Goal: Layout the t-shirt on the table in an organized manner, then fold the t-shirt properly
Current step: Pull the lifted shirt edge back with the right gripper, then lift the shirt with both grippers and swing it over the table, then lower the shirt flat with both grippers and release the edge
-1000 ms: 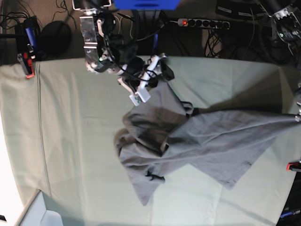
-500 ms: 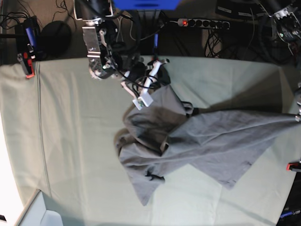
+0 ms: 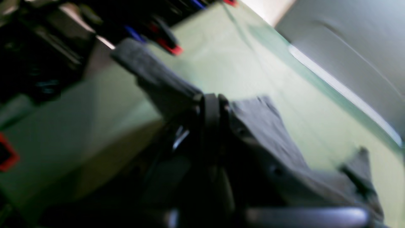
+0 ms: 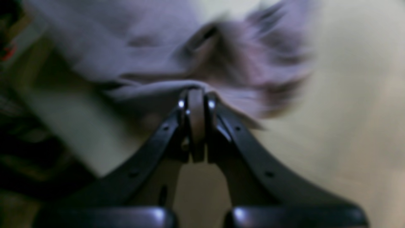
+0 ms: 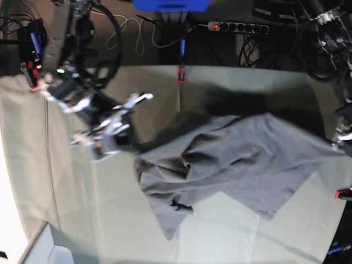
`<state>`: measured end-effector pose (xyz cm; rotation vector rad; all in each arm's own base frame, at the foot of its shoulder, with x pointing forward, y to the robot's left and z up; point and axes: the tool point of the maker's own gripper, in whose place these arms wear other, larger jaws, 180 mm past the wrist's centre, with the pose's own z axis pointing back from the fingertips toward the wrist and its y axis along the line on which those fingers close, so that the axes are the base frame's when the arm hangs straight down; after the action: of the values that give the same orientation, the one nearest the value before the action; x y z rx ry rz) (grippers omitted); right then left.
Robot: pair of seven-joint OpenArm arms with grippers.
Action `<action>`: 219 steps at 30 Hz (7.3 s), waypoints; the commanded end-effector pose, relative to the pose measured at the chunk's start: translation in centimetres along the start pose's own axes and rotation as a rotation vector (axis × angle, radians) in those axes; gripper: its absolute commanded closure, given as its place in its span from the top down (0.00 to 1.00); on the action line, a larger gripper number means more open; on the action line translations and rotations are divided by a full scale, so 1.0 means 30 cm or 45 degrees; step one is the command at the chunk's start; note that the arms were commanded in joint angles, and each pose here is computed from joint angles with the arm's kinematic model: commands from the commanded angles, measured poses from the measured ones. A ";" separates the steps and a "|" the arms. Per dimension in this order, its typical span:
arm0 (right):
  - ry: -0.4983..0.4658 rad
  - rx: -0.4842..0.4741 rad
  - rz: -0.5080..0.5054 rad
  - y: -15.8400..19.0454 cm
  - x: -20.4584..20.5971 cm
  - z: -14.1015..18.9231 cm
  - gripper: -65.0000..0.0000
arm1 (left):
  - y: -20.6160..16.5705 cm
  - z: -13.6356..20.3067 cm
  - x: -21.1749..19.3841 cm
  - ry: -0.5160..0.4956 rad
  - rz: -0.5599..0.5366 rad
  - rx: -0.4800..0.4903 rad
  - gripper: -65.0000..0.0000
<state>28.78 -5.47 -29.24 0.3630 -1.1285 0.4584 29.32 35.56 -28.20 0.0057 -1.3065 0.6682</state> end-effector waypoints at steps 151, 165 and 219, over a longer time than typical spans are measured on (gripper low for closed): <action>0.064 -0.658 -0.380 -0.343 -0.374 0.617 0.00 | -0.170 0.283 -0.316 0.209 -0.361 -0.012 0.01; 0.122 -0.667 -0.476 -0.337 -0.475 0.627 0.00 | -0.113 0.339 -0.375 0.292 -0.384 0.024 0.13; 0.156 -0.672 -0.516 -0.339 -0.523 0.631 0.39 | 0.130 0.199 -0.662 0.549 0.053 0.228 0.37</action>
<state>13.43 -25.93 -37.92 0.0905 -0.9372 -0.1822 19.79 27.07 -46.42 -0.0294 -0.7937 0.7755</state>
